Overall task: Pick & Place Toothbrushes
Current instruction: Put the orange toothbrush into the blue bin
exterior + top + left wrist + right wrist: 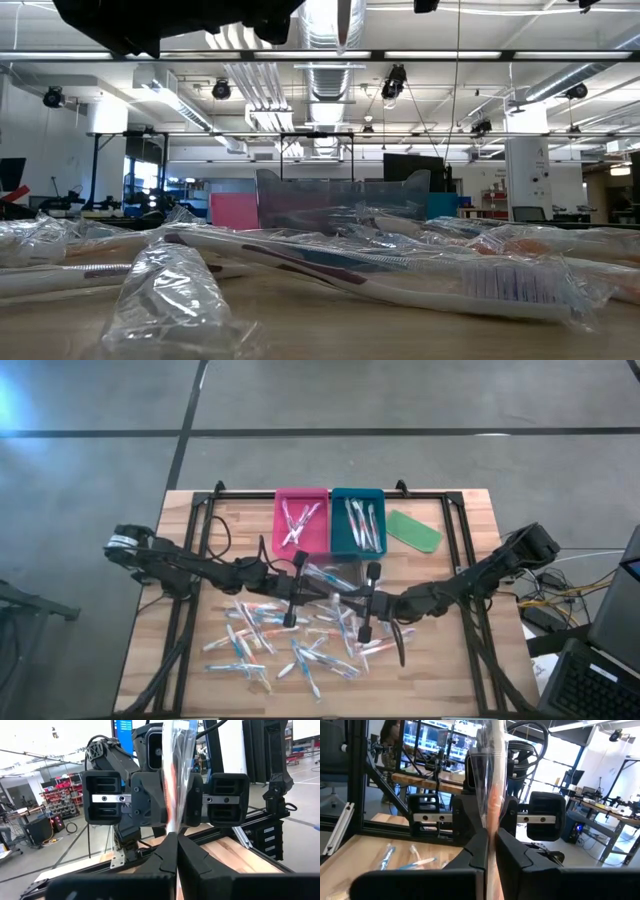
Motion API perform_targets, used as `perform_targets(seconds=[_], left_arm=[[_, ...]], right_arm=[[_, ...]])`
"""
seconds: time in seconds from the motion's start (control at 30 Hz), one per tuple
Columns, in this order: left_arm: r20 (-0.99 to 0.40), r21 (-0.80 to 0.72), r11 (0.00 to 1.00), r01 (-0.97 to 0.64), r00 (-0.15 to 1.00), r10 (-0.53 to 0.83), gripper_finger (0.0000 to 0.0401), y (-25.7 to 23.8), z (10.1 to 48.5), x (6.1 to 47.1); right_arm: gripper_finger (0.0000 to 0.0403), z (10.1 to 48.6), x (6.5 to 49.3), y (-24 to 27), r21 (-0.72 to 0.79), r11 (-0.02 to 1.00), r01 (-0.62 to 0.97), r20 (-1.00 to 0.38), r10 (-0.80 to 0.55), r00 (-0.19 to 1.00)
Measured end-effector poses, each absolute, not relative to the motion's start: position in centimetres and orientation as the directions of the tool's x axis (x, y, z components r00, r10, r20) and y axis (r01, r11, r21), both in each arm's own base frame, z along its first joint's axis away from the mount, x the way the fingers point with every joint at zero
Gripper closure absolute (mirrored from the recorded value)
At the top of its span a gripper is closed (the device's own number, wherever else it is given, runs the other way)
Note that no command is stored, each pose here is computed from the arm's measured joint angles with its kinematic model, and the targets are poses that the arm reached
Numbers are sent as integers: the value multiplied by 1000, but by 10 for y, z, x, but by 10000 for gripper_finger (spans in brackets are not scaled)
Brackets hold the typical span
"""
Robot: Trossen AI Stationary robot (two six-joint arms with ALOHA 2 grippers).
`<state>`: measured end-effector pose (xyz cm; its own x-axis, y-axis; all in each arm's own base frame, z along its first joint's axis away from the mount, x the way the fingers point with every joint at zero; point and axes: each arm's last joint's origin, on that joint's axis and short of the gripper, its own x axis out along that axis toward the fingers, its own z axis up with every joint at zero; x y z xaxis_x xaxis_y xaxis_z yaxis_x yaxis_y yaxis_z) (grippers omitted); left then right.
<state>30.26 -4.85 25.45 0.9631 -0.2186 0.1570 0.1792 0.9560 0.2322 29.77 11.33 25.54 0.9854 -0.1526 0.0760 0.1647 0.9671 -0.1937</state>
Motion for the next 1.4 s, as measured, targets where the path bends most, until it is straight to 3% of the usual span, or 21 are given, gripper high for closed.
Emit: perform_targets(seconds=[0.2,0.47,0.63,0.83,1.07,1.4], left_arm=[[140,198,962,189,966,-218,378,-49,253,303],[73,256,948,191,974,-216,274,-48,251,300],[24,285,948,142,988,-155,237,-44,264,285],[-87,247,969,-35,994,58,238,-34,279,258],[-149,225,972,-75,983,111,243,-29,284,240],[-117,204,975,-85,987,110,244,-26,281,221]], right_arm=[[381,255,298,113,-201,966,164,69,-153,986],[381,255,298,113,-201,966,165,70,-154,986],[381,253,298,113,-201,966,165,56,-156,986],[381,255,297,108,-198,939,281,53,-276,960],[381,300,307,86,-249,847,470,99,-460,882],[381,391,312,15,-48,784,619,-226,-612,758]])
